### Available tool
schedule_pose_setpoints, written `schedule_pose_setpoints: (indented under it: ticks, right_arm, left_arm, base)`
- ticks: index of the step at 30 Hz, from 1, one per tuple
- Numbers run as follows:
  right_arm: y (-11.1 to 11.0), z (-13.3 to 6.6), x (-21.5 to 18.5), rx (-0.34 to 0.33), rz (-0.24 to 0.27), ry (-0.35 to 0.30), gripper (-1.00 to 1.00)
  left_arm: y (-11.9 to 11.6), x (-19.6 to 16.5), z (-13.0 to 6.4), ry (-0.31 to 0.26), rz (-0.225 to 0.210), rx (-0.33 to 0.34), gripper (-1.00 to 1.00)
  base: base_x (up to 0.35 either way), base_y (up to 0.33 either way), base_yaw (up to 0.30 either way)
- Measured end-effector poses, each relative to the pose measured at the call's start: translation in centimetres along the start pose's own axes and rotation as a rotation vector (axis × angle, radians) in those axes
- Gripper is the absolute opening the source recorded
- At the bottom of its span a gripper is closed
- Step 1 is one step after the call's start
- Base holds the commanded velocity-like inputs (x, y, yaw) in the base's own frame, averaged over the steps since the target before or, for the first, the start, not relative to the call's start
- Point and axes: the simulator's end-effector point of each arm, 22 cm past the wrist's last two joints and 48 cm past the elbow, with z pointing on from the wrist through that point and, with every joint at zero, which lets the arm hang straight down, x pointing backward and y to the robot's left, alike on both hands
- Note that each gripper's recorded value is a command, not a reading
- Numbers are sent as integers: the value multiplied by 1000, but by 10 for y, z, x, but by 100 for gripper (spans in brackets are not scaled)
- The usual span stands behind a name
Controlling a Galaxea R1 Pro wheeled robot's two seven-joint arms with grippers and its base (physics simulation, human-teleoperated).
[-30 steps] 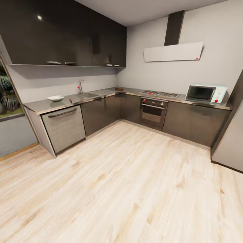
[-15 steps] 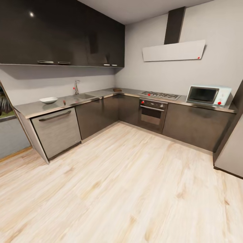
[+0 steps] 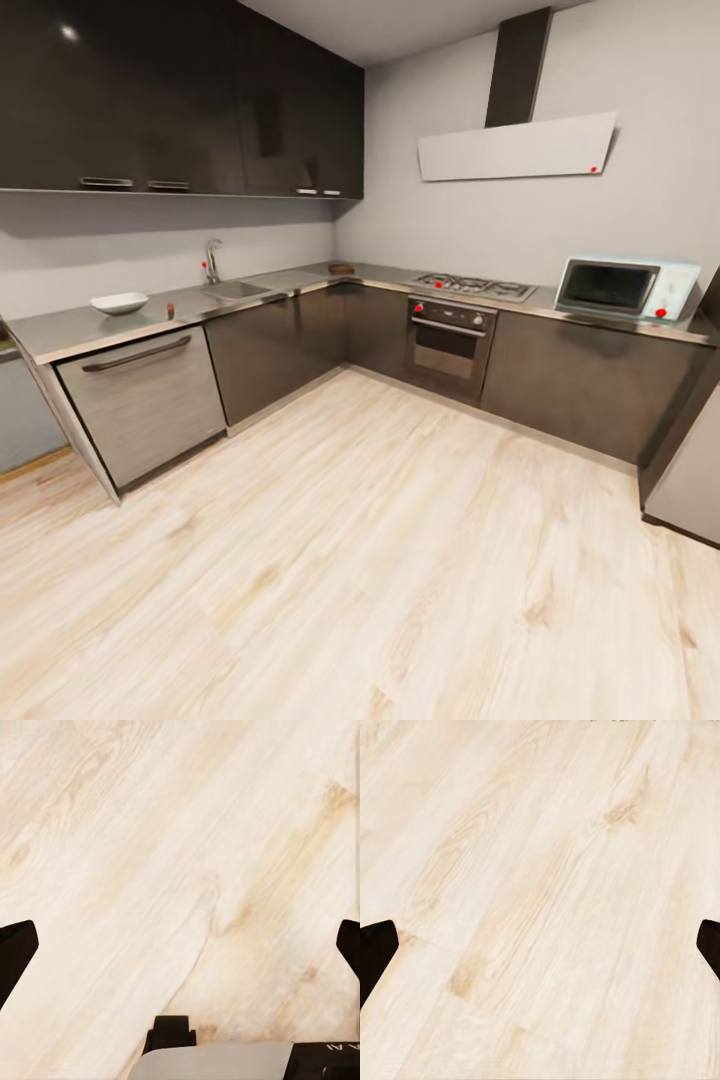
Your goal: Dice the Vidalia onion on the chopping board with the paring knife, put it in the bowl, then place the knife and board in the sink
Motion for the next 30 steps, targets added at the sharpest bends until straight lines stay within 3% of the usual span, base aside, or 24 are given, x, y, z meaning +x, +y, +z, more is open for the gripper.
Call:
schedule_pose_setpoints:
  ticks: [30]
  right_arm:
    - [2,0,0,-3,-1,1,100]
  left_arm:
    - [0,0,0,1,0,0,100]
  base:
    - [328,-141,0]
